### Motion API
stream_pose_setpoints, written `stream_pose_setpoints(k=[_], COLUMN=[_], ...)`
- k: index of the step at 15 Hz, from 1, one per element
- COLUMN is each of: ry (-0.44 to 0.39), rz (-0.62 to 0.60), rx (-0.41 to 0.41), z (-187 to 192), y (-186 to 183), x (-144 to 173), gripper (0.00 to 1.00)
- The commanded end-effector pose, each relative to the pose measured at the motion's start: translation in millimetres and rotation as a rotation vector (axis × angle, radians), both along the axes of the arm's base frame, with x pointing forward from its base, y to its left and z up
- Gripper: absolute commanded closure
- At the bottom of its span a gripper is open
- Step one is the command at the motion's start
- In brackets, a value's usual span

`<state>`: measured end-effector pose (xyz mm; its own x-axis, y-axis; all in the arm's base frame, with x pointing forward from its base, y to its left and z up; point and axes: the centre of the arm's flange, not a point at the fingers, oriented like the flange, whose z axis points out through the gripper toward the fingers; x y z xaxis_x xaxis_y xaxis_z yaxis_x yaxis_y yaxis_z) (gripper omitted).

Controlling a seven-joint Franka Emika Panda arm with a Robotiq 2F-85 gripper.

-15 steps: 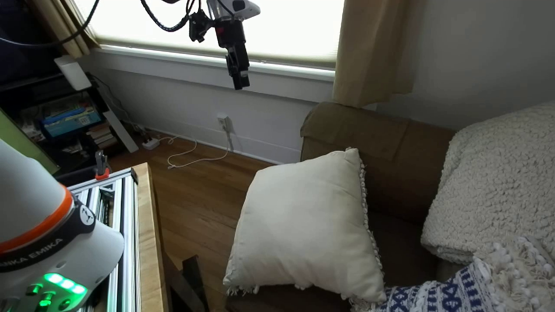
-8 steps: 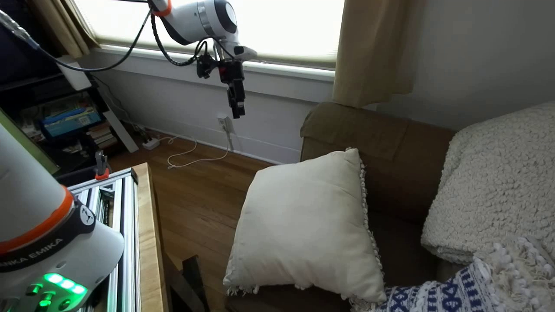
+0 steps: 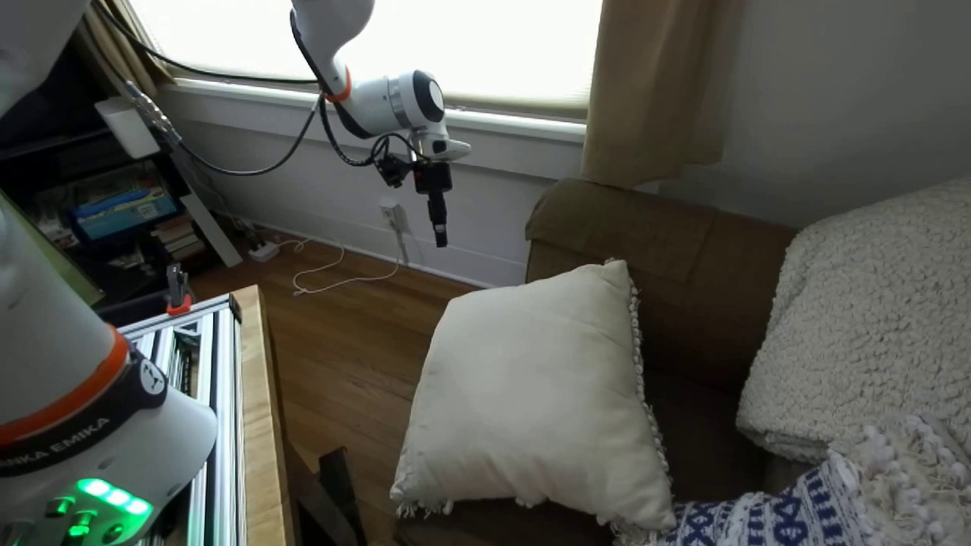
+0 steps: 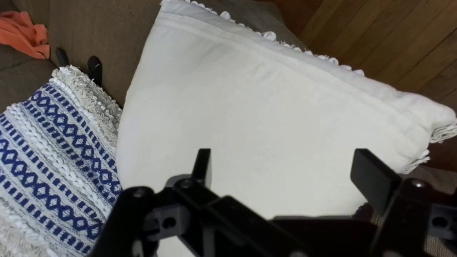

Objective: Pick the pillow at the left cushion boxing of the chair and move it forward next to the blue and white pillow

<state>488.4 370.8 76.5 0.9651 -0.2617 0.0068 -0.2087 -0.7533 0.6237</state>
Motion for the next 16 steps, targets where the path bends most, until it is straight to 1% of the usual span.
stream_pose_setpoints(k=[1, 2, 3, 6, 10, 13, 15, 16], ry=[-0.044, -0.054, -0.039, -0.060, -0.065, -0.011, 0.008, 0.017], rz=[-0.037, -0.028, -0.009, -0.009, -0.009, -0.012, 0.021, 0.046], rx=[-0.021, -0.020, -0.001, -0.002, 0.000, 0.009, 0.034, 0.026], z=[-36.8, -41.9, -23.8, -34.1, -33.4, -64.9, -88.6, -101.2], y=[32.1, 34.7, 12.2, 19.2, 21.3, 35.6, 43.4, 46.2], x=[35.4, 41.1, 18.9, 29.0, 31.5, 44.0, 46.9, 47.4], gripper=[0.00, 0.00, 0.00, 0.00, 0.00, 0.00, 0.00, 0.00])
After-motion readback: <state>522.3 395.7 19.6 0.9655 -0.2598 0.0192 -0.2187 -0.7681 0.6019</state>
